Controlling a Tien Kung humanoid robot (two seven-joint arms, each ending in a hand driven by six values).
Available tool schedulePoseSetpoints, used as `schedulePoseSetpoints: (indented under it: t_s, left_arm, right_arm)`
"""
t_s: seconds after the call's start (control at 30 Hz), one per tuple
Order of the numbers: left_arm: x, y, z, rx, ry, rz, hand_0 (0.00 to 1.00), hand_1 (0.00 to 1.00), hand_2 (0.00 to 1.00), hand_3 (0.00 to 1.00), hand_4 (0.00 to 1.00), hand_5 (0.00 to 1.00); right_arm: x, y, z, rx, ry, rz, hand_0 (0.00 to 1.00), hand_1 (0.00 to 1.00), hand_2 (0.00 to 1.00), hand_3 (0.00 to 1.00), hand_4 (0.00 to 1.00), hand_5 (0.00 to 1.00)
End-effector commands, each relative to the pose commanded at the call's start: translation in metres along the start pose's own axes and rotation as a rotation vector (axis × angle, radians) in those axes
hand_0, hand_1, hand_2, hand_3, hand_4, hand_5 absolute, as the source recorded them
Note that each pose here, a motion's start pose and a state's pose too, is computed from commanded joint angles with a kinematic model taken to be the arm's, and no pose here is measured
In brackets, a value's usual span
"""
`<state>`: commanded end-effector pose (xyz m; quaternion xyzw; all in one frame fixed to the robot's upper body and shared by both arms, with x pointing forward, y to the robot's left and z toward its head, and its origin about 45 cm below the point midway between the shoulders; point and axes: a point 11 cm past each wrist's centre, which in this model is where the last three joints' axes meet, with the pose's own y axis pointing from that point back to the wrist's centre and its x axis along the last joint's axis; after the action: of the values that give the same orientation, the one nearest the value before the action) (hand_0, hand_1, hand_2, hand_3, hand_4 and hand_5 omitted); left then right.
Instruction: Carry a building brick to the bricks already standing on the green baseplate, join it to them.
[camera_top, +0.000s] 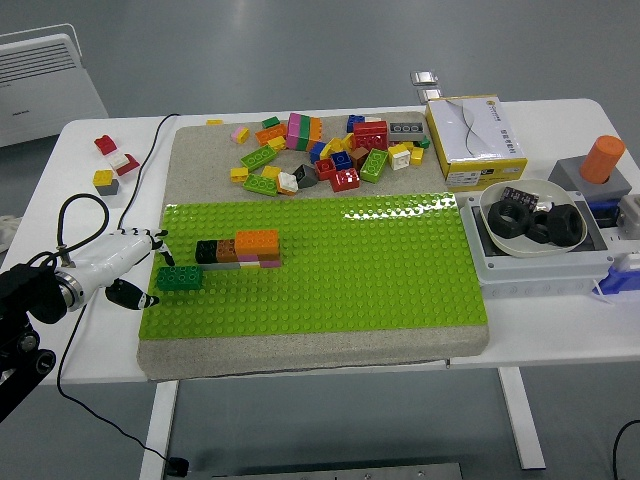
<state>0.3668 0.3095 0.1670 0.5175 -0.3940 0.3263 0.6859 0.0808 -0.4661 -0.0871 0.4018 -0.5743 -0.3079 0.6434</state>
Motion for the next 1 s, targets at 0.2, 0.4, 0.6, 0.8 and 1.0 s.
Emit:
schedulePoseSetpoints:
  t_s: [0.2, 0.4, 0.6, 0.8, 1.0]
  left_arm:
    - [0.006, -0.001, 0.001, 0.002, 0.006, -0.004, 0.998, 0.998, 0.991, 0.642, 0.879, 0.119]
    - [0.010, -0.007, 0.003, 0.007, 0.033, -0.010, 0.998, 0.998, 0.979, 0.633, 0.877, 0.126]
    - [0.007, -0.011, 0.007, 0.011, 0.052, -0.035, 0.998, 0.998, 0.979, 0.633, 0.877, 0.126]
    - [0.009, -0.015, 0.015, 0.003, 0.082, -0.049, 0.998, 0.998, 0.975, 0.629, 0.877, 0.136]
    - [0.007, -0.020, 0.015, 0.020, 0.129, -0.075, 0.998, 0.992, 0.959, 0.616, 0.868, 0.146]
  right_arm:
    - [0.002, 0.000, 0.000, 0.000, 0.003, 0.003, 0.695, 0.666, 0.723, 0.775, 0.813, 0.998]
    - [0.002, 0.000, 0.000, 0.000, 0.005, 0.004, 0.695, 0.666, 0.721, 0.775, 0.814, 0.998]
    - [0.003, 0.000, -0.001, 0.001, 0.004, 0.005, 0.695, 0.666, 0.721, 0.775, 0.814, 0.998]
    - [0.004, 0.000, -0.001, 0.000, 0.004, 0.009, 0.695, 0.666, 0.720, 0.775, 0.816, 0.998]
    - [0.005, 0.000, -0.001, -0.001, 0.003, 0.010, 0.695, 0.666, 0.720, 0.775, 0.817, 0.998]
